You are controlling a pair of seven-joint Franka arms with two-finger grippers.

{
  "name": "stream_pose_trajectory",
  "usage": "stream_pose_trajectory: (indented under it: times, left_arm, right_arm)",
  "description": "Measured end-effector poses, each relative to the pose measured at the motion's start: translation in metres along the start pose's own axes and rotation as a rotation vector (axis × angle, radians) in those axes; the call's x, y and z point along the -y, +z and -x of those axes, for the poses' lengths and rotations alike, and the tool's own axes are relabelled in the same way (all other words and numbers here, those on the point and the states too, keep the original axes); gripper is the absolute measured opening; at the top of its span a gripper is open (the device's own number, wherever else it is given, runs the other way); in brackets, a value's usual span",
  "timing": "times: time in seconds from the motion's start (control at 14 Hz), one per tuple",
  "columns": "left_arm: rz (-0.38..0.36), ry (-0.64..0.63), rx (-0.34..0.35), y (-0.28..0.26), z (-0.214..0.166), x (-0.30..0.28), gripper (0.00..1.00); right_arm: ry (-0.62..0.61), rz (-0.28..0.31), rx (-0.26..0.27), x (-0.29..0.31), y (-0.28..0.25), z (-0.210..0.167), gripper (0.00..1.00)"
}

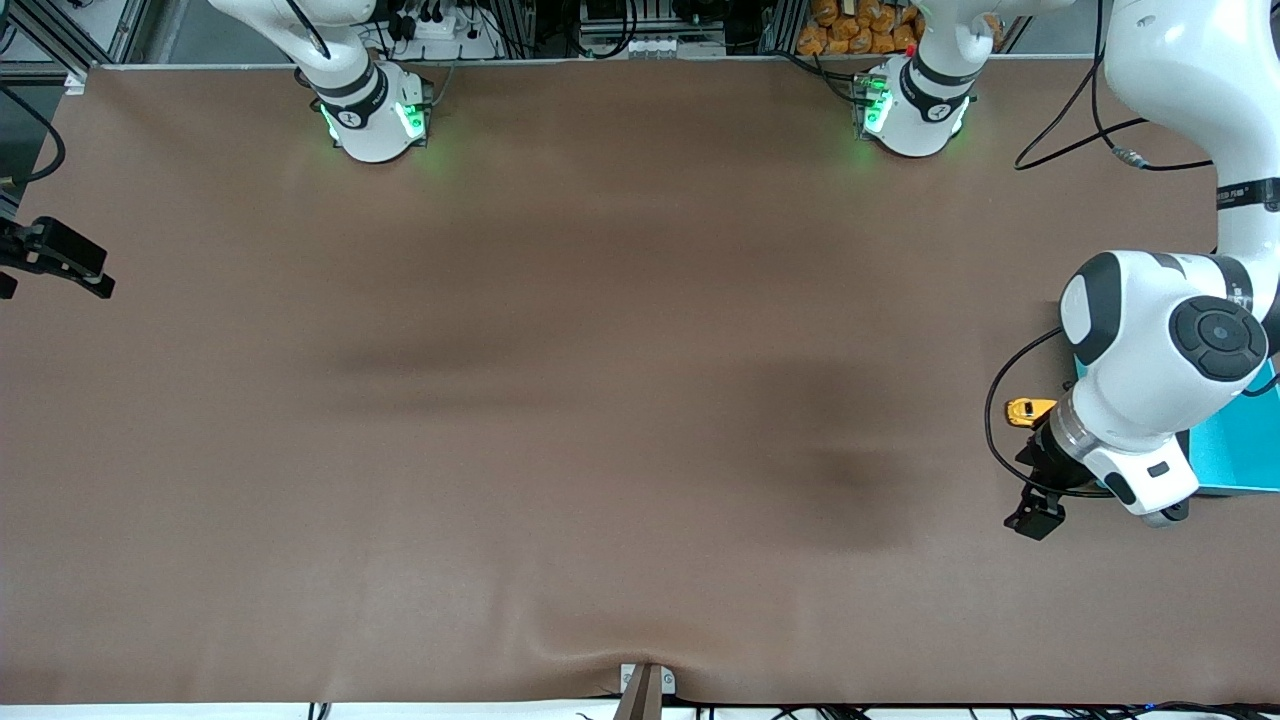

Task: Wind and store yellow beetle car
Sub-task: 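Lower the left gripper onto the yellow car and close it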

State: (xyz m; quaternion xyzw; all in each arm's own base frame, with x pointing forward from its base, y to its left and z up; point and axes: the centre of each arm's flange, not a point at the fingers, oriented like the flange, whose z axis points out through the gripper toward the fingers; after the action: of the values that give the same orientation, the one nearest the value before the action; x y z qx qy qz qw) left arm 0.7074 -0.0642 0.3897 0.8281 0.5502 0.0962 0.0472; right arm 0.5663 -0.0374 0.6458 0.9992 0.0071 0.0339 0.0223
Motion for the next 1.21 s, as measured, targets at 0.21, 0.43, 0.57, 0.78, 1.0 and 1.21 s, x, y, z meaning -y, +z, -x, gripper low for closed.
stream_pose_trajectory:
  times: [0.21, 0.43, 0.57, 0.78, 1.0, 1.21]
  left_arm:
    - [-0.036, -0.072, 0.007, 0.018, -0.009, 0.012, 1.0]
    - [-0.086, -0.149, 0.017, 0.04, -0.005, 0.027, 1.0]
    - [-0.125, -0.173, 0.026, 0.056, 0.0, 0.039, 1.0]
    - [-0.176, -0.178, 0.036, 0.077, 0.006, 0.056, 1.0]
    - [-0.212, -0.2, 0.032, 0.089, 0.007, 0.068, 1.0]
    - [-0.274, -0.214, -0.033, 0.107, 0.003, 0.089, 1.0]
  right_arm:
    - [0.0, 0.001, -0.01, 0.0, -0.005, 0.0, 1.0]
    - [0.0, 0.001, -0.015, 0.0, -0.007, 0.0, 1.0]
    - [0.001, 0.001, -0.018, -0.001, -0.008, 0.0, 1.0]
    - [0.004, 0.003, -0.025, -0.002, -0.011, 0.0, 1.0]
    - [0.01, 0.003, -0.026, -0.006, -0.011, 0.0, 1.0]
    - [0.022, 0.003, -0.026, -0.012, -0.011, 0.001, 1.0]
